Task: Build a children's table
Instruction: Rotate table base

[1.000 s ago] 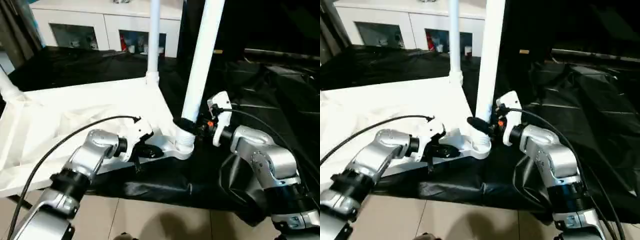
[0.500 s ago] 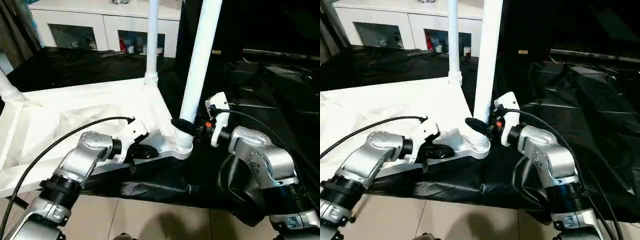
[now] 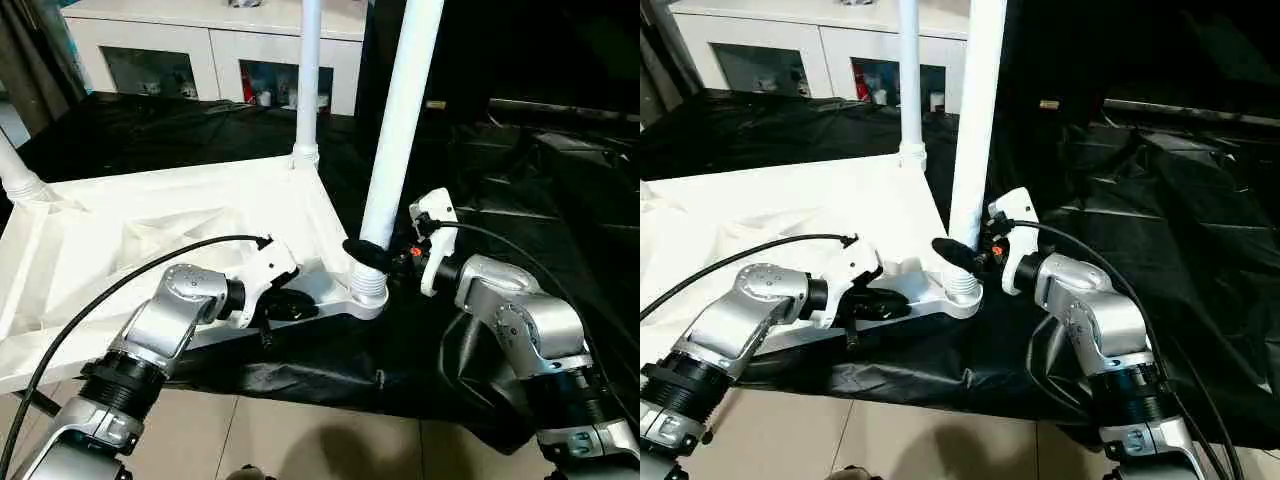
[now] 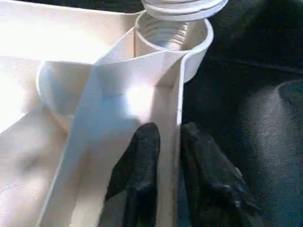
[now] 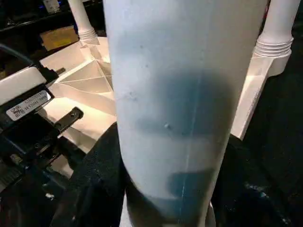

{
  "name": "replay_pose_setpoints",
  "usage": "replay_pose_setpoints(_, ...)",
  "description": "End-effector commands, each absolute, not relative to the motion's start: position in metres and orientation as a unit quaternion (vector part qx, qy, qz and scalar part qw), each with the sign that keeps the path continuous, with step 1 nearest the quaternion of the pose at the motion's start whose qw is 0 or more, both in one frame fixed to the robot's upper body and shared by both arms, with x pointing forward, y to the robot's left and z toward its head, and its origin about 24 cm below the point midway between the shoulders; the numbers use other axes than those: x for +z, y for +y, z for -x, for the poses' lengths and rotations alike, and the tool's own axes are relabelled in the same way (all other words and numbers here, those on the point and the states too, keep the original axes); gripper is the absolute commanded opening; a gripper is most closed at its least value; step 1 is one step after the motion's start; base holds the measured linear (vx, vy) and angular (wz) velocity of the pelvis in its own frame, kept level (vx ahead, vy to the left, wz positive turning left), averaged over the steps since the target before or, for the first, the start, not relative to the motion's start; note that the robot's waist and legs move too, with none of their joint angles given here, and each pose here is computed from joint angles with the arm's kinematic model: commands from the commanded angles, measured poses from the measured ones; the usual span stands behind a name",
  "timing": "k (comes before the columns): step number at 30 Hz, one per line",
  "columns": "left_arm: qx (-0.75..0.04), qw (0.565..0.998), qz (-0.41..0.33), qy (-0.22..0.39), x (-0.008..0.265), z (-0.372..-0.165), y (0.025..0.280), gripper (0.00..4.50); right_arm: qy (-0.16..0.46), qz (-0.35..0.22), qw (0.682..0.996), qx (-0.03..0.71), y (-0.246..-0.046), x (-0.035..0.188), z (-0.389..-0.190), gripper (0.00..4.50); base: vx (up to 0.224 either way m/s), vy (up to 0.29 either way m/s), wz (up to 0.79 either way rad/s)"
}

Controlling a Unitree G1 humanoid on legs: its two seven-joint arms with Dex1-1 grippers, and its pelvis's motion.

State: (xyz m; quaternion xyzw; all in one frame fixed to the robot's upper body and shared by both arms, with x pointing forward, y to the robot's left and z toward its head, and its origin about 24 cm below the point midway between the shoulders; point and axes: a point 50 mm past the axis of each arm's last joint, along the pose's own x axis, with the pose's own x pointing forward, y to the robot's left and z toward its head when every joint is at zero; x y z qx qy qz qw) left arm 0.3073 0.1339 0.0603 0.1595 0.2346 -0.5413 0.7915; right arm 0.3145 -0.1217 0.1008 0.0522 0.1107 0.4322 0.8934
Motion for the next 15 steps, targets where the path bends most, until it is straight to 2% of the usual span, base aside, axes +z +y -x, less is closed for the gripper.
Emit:
replay_pose_setpoints(1,-0.543,0.787,-0.166,0.242,0.0571,-0.3052,0.1344,1.04,0.098,-0.046,0.897,0.428,-0.1223,0.1067,-0.3185,1.91,0.000,0.000,0.00)
replay_pose_setpoints(9,-0.541,0.784,-0.175,0.248,0.0533,-0.3054,0.1364,1.04,0.095,-0.044,0.901,0.421,-0.1219,0.1049,-0.3209,1.91,0.000,0.000,0.00)
replay_pose_setpoints(10,-0.542,0.784,-0.173,0.248,0.0533,-0.3053,0.1361,0.86,0.095,-0.045,0.902,0.420,-0.1219,0.1046,-0.3213,1.91,0.000,0.000,0.00)
replay_pose_setpoints(15,-0.538,0.791,-0.165,0.239,0.0558,-0.3079,0.1341,0.55,0.093,-0.044,0.904,0.415,-0.1217,0.1033,-0.3241,1.91,0.000,0.000,0.00)
